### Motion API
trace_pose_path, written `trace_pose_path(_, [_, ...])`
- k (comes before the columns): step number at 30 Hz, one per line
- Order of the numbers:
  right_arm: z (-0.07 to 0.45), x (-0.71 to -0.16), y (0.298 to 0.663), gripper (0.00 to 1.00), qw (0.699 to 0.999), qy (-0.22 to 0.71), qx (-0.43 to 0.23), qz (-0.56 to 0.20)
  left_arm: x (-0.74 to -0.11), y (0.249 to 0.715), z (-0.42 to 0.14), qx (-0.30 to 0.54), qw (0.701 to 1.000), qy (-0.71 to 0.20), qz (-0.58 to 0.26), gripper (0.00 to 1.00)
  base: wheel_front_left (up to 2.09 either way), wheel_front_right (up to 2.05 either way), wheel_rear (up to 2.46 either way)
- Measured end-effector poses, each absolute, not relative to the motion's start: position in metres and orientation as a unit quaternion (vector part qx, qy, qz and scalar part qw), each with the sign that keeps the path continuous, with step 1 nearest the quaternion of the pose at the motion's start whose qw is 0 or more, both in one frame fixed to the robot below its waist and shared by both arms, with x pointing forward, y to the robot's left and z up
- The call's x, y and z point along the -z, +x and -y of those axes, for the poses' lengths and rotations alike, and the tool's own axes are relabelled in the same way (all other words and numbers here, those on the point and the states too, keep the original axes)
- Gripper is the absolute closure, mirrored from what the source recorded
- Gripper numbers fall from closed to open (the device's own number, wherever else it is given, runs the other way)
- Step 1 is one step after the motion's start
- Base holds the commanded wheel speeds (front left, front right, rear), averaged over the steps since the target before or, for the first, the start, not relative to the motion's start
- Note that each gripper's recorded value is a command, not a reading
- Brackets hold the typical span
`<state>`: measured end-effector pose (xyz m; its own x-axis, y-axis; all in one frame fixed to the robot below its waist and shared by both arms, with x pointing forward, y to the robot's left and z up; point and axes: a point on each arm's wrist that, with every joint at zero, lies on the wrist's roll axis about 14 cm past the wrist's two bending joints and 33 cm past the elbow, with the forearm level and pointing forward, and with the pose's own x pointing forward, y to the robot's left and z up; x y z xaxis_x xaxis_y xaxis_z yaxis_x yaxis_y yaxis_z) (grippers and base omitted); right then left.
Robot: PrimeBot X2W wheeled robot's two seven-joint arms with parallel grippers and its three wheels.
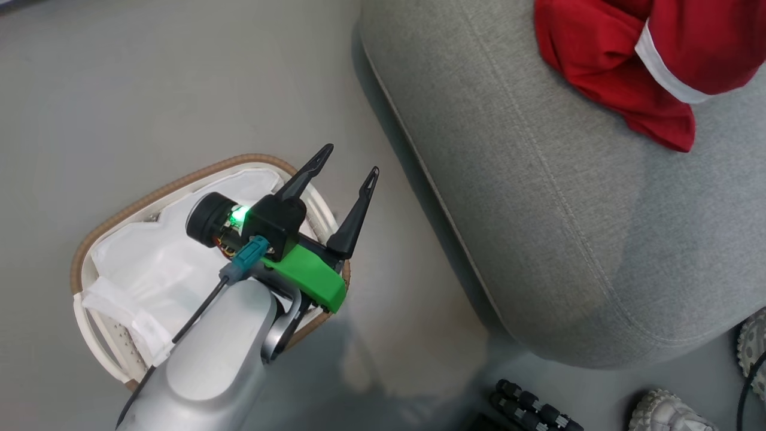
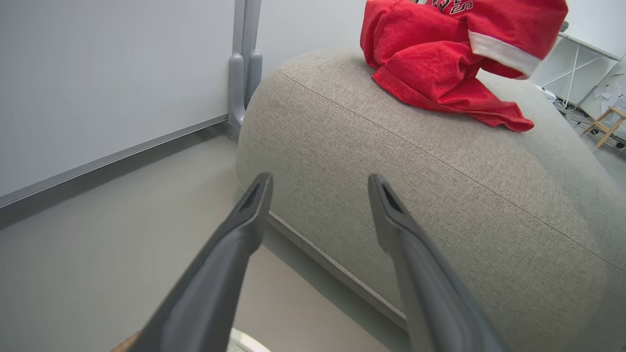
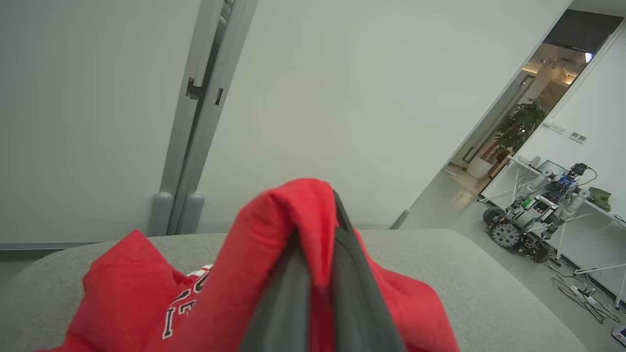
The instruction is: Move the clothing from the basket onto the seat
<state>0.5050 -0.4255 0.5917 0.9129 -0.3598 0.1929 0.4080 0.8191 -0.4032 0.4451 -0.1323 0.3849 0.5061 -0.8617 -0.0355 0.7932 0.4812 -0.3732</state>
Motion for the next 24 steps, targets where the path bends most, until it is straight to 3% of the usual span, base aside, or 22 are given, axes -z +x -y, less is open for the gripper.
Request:
trace_pose_path(9, [0.392, -0.472, 0.503, 1.0, 0.971, -0.152, 0.176, -0.058, -0.358, 0.456, 0.111, 0.453, 0.867, -0.157, -0.135, 0.0, 0.0, 0.0, 0.0])
trace_pose_path(10, [0.391, -0.466, 0.498, 0.84, 0.971, -0.146, 0.177, -0.066, -0.358, 0.457, 0.11, 0.452, 0.868, -0.156, -0.135, 0.0, 0.0, 0.0, 0.0])
trace_pose_path(11, [0.39, -0.461, 0.492, 0.56, 0.971, -0.143, 0.178, -0.072, -0.359, 0.457, 0.109, 0.45, 0.869, -0.156, -0.134, 0.0, 0.0, 0.0, 0.0])
trace_pose_path(12, [0.39, -0.458, 0.487, 0.11, 0.971, -0.14, 0.18, -0.076, -0.36, 0.457, 0.109, 0.449, 0.869, -0.156, -0.135, 0.0, 0.0, 0.0, 0.0])
trace_pose_path(13, [0.389, -0.455, 0.482, 0.0, 0.971, -0.134, 0.182, -0.079, -0.36, 0.457, 0.109, 0.448, 0.87, -0.156, -0.135, 0.0, 0.0, 0.0, 0.0])
trace_pose_path(24, [0.383, -0.469, 0.422, 0.0, 0.973, -0.116, 0.185, -0.07, -0.382, 0.443, 0.102, 0.422, 0.882, -0.158, -0.137, 0.0, 0.0, 0.0, 0.0])
